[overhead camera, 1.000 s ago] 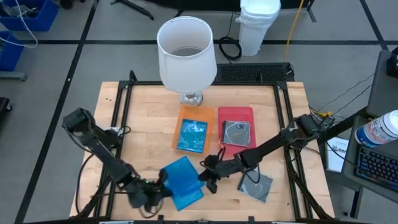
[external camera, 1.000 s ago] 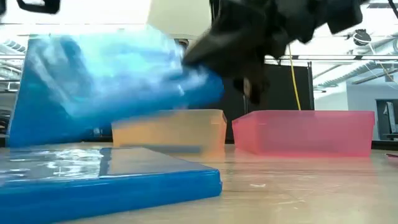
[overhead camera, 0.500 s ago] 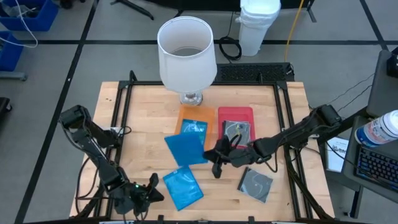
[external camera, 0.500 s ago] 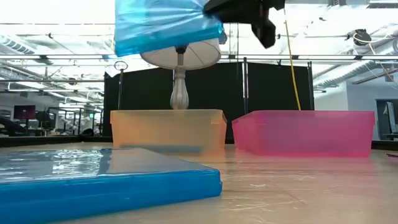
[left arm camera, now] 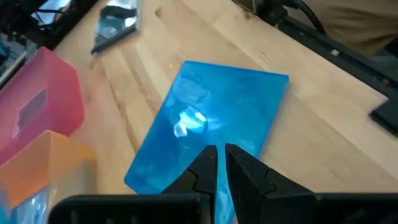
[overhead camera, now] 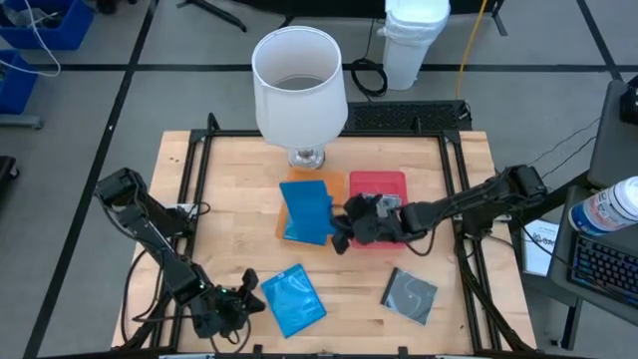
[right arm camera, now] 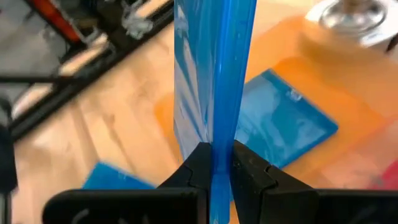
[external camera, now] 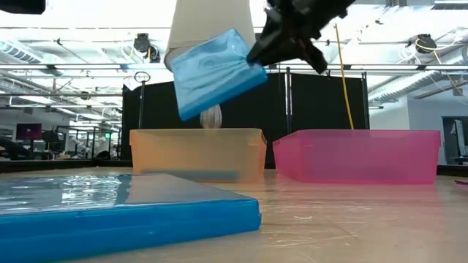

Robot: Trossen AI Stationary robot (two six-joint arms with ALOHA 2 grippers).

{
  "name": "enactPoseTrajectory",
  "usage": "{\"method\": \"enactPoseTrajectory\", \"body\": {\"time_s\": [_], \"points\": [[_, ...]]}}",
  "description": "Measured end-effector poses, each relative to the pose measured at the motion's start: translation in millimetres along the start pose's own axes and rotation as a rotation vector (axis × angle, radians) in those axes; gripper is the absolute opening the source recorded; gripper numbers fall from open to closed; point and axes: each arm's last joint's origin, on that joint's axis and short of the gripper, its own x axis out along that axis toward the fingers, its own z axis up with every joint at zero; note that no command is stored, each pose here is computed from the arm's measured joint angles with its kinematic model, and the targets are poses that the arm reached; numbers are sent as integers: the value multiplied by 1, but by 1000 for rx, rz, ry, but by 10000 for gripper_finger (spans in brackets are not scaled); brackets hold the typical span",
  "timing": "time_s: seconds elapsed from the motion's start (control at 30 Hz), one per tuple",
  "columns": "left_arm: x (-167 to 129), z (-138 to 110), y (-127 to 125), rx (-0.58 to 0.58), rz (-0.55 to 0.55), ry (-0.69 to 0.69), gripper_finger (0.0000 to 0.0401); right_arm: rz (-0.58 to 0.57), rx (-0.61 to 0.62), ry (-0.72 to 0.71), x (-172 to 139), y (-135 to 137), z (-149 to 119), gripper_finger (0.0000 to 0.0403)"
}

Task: Pick & place jewel cases by type
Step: Put the blue CD case into the orange bin

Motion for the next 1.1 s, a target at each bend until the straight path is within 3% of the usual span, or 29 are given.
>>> {"method": "enactPoseTrajectory", "body": {"time_s": [0.3, 0.5, 0.7, 1.1], "points": [[0, -6, -1, 23, -39, 57, 42, -50, 176, 42, 15, -24, 24, 26], [-1, -9, -1, 35, -43, 83, 42, -20, 275, 87, 39, -28, 20, 26], [-1, -9, -1, 44, -43, 84, 42, -65, 331, 168, 68, -32, 2, 26], [-6, -9, -9, 53, -37, 72, 42, -63, 441, 121, 65, -24, 1, 26]]}}
